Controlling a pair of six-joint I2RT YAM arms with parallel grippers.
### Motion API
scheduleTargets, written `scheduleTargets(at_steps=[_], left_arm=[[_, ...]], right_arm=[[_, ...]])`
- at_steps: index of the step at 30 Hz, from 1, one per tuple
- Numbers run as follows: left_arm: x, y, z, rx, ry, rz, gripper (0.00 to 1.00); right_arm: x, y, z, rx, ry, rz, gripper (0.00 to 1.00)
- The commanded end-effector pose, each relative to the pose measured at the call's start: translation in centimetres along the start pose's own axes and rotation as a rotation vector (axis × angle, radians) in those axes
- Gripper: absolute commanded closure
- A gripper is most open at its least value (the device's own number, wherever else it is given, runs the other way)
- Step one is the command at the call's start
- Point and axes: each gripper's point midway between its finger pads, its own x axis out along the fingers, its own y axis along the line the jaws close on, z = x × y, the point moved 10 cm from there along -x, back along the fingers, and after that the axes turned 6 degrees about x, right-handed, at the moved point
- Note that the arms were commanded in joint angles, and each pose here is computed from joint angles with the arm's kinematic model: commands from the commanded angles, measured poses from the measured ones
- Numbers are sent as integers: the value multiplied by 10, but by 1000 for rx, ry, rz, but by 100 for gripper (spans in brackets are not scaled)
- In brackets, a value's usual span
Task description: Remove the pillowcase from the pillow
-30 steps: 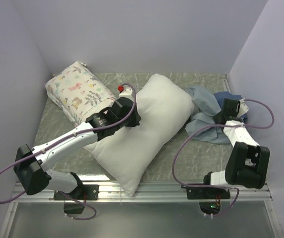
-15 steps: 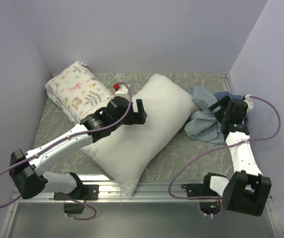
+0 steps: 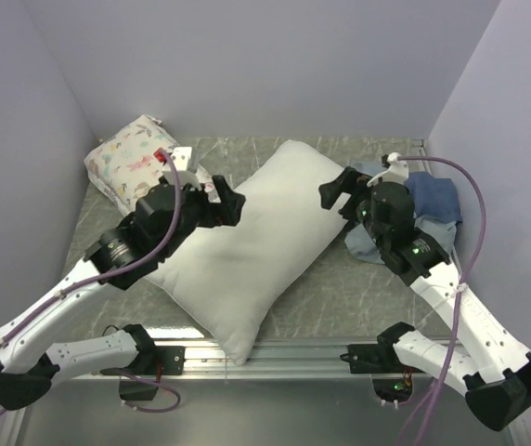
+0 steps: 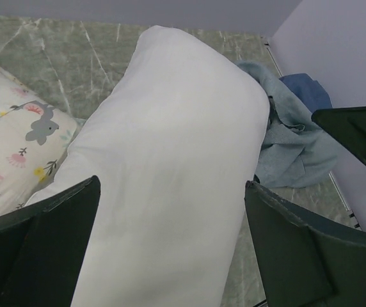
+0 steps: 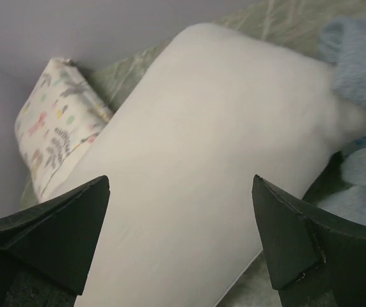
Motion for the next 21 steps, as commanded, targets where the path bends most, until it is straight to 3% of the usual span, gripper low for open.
scheduleTargets(at_steps=[1,11,21], left_arm=[[-14,17,-13,16,0,47,1],[-21,30,-36,-14,1,76,1],[-25,31,-29,-18,-47,62,0]], right_arm=[[-16,15,-2,-41,-12,37,1],[-32,2,-12,-103,-19,18,0],[-33,-4,-18,-108,-20,16,0]])
